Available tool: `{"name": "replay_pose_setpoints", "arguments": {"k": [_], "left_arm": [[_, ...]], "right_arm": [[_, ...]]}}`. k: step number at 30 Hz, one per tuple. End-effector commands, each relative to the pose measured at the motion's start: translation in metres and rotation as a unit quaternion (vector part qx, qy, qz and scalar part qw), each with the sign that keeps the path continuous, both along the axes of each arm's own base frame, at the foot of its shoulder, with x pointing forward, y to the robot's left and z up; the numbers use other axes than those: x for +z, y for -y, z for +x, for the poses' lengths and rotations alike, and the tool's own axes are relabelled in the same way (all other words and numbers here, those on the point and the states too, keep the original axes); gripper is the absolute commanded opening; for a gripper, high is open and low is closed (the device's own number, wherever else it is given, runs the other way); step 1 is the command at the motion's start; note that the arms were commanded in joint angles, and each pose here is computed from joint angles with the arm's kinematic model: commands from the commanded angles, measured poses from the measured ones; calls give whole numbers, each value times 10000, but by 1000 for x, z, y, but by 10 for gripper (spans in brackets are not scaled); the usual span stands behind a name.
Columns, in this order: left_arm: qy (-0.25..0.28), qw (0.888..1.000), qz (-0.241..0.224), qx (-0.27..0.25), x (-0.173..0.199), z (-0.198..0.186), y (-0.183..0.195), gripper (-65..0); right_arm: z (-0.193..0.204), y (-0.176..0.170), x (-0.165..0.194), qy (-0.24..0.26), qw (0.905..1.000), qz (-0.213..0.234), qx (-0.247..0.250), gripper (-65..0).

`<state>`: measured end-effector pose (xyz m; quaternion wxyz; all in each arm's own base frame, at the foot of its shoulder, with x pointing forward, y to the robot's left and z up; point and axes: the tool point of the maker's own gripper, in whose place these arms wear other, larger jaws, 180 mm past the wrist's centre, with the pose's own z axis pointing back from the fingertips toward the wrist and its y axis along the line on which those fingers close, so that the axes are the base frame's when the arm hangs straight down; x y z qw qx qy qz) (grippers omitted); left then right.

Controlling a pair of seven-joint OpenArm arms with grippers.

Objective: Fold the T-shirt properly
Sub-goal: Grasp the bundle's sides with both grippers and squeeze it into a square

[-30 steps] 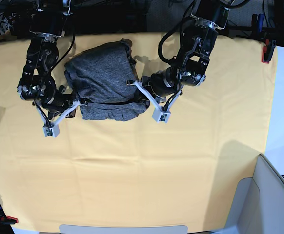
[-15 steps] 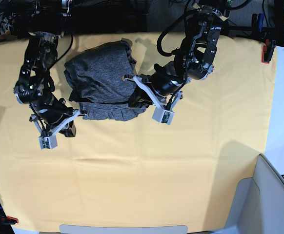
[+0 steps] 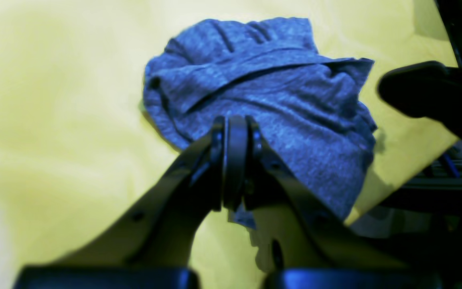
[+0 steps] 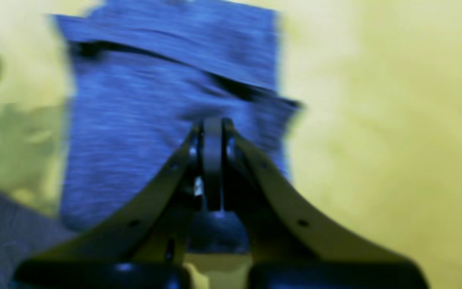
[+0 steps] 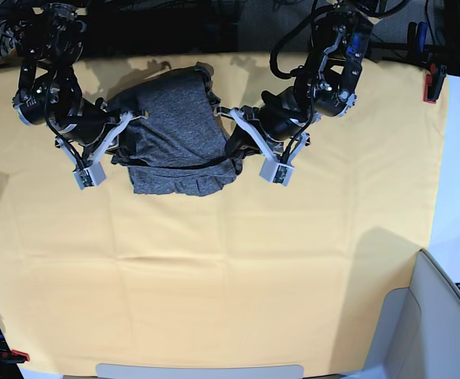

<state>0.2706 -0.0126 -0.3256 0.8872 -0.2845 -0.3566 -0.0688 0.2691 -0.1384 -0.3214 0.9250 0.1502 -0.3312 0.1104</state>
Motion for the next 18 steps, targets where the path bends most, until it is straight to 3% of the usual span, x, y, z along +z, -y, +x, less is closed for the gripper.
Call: {"name": "replay_pose_setpoints", "arguments": {"k": [1, 8, 11, 18], "left_arm": [[174, 9997, -158, -10, 11, 2, 5, -646], [15, 9998, -192, -26, 4, -10, 7, -646], [-101, 9996, -231, -114, -1, -20, 13, -646], [-363, 9935, -538, -931, -1, -60, 64, -646]], "right_arm": [[6, 11, 3, 79, 9998, -151, -67, -650], [33, 13, -50, -736, 9972, 95, -136, -650], [47, 2, -58, -731, 9971, 193, -58, -650], [54, -21, -58, -727, 9968, 198, 284, -650]]}}
